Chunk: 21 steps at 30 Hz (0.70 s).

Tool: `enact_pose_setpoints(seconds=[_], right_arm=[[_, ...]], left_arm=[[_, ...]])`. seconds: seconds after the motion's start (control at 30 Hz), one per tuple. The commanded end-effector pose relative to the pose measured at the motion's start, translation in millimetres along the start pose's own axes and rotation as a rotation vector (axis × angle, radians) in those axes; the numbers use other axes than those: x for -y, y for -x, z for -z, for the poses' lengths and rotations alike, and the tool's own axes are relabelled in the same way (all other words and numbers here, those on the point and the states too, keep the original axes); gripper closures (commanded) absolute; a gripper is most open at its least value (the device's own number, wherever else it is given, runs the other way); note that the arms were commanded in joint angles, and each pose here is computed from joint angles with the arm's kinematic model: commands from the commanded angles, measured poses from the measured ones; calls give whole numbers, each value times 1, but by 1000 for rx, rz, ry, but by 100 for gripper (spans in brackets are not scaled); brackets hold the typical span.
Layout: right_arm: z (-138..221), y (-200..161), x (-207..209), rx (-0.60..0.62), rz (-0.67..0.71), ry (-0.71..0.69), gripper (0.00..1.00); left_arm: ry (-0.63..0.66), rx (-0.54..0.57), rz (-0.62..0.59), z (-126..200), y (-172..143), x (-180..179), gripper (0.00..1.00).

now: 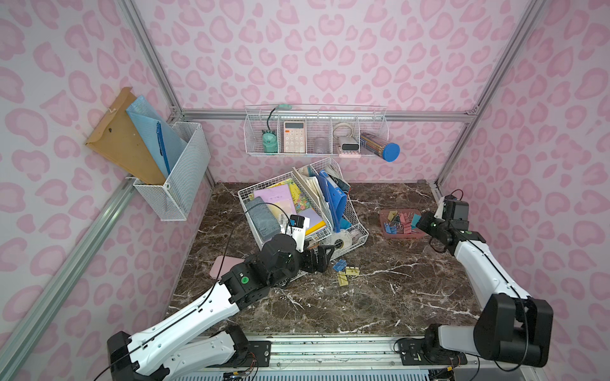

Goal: Put the binder clips in the storage box
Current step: Place the binder clip in the storage box.

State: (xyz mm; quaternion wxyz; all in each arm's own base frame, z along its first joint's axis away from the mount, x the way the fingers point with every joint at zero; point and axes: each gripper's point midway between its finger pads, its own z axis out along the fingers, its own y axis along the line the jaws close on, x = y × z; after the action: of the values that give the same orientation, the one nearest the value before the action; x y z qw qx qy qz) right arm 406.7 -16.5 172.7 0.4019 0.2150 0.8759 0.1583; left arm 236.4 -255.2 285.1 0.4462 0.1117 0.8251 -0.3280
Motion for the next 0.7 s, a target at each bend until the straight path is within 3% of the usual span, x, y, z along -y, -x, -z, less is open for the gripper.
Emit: enact_pose_setpoints(seconds=[0.0, 0.27, 0.67], right_arm=[[-14, 11, -12, -31, -11, 151, 100], [-56, 20, 25, -64, -43, 124, 100], [-106, -21, 51, -169, -76, 113, 100]], left_arm=[[1, 8, -19, 3, 3, 0, 1], [5, 7, -19, 5, 3, 0, 1], [-10, 9, -5, 1, 4, 3, 1]])
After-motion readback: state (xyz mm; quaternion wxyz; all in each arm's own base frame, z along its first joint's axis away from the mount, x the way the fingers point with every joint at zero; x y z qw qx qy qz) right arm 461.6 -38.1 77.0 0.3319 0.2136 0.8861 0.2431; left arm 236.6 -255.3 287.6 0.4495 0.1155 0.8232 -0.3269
